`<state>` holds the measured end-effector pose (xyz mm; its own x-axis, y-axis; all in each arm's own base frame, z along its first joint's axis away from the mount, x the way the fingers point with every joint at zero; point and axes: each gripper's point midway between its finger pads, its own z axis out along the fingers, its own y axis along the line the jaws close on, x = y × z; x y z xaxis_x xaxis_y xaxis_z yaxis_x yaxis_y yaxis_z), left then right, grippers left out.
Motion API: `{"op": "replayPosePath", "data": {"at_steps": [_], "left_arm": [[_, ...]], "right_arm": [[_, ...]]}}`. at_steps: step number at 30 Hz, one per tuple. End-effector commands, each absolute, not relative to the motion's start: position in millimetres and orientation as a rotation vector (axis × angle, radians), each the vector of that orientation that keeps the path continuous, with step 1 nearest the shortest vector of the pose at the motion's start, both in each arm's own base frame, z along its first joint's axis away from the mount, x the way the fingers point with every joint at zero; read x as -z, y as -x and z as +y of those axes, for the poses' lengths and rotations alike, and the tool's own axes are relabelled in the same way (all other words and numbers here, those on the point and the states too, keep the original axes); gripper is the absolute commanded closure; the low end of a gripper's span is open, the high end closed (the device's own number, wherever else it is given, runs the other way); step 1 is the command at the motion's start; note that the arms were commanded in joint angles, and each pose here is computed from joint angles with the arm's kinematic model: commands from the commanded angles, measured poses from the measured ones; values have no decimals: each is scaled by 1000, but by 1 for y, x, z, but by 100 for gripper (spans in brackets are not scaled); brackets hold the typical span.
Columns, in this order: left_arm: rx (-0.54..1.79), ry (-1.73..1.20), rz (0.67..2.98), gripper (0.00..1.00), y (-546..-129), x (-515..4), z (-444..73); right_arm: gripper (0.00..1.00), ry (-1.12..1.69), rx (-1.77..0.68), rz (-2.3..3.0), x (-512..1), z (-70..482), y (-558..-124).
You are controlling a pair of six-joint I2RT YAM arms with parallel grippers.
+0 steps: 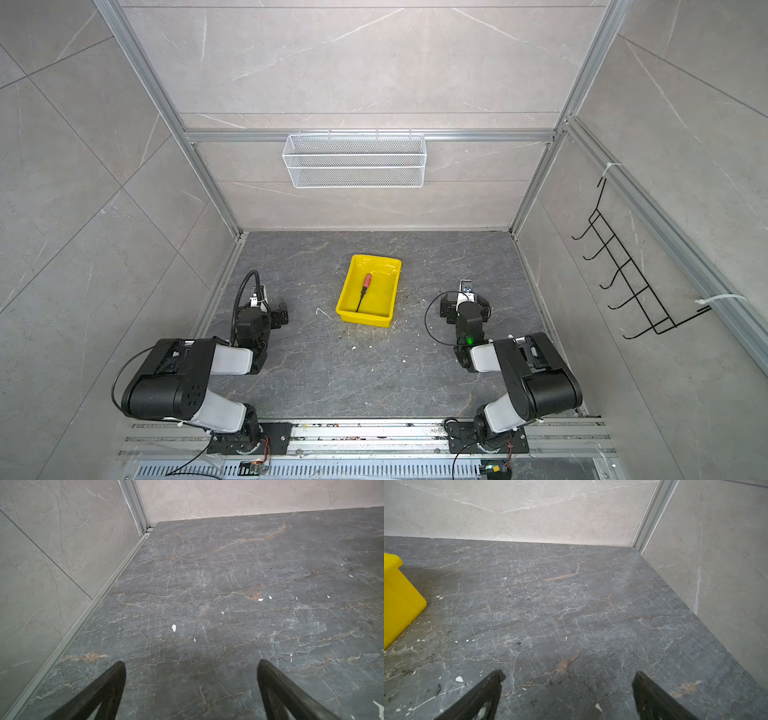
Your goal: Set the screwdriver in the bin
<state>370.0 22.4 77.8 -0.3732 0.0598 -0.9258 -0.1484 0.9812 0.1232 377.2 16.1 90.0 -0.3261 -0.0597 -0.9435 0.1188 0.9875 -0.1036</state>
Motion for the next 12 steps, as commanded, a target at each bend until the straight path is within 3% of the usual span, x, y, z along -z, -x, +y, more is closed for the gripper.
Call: {"op": "replayPosePath", "data": {"at_steps": [1, 12], "left_arm": [[-164, 82, 1924, 0, -380, -89, 23], [-151, 91, 1937, 0, -381, -88, 25]], "right_arm": [[1, -38, 166, 1873, -97, 18, -383], [1, -34, 147, 1884, -96, 18, -385]]}}
